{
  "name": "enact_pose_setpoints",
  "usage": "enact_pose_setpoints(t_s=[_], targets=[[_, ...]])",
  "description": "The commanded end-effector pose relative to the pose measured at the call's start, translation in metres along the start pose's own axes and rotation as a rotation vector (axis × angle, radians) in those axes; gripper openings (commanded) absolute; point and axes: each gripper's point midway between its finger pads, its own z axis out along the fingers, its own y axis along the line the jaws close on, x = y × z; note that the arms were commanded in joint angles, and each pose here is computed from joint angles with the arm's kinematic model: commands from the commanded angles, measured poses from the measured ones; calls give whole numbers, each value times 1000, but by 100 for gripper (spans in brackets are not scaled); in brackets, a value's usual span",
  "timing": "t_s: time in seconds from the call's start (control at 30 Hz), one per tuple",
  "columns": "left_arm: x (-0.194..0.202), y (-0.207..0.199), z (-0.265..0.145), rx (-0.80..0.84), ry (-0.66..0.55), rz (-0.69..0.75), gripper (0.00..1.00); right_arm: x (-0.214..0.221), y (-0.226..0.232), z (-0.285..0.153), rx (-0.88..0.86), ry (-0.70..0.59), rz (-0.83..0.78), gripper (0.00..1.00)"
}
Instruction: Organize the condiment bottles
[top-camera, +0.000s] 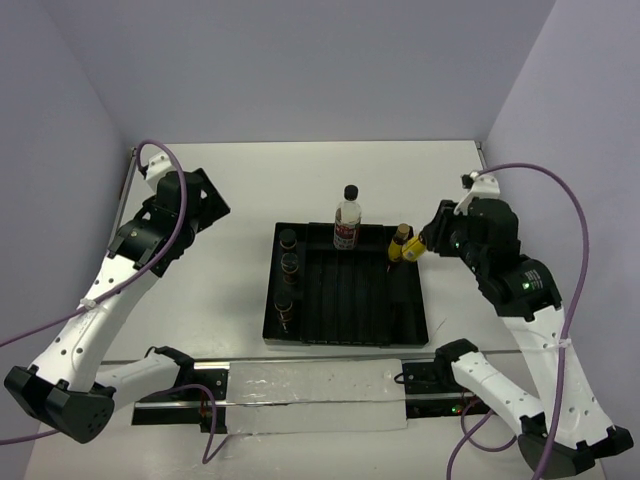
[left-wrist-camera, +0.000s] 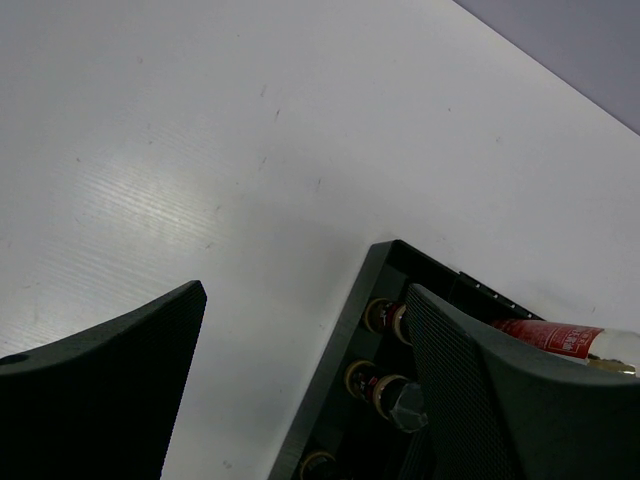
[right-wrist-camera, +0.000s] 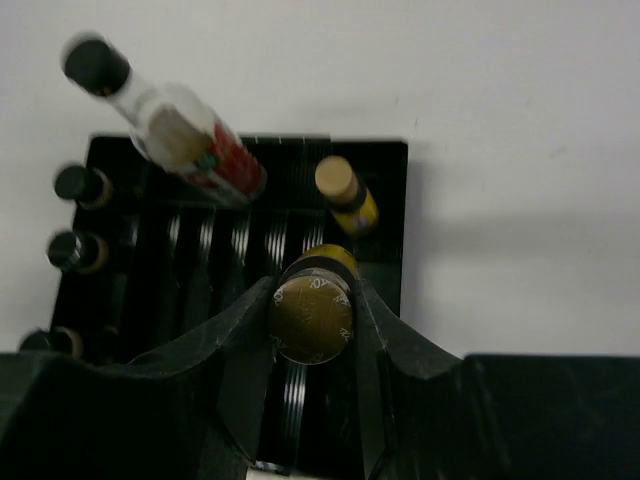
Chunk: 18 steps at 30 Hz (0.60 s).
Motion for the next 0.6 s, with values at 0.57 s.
enact_pose_setpoints(t_s=[0.57], targets=[[-4, -1, 1, 8, -22, -30, 89, 105, -16, 64, 12, 95, -25, 9]])
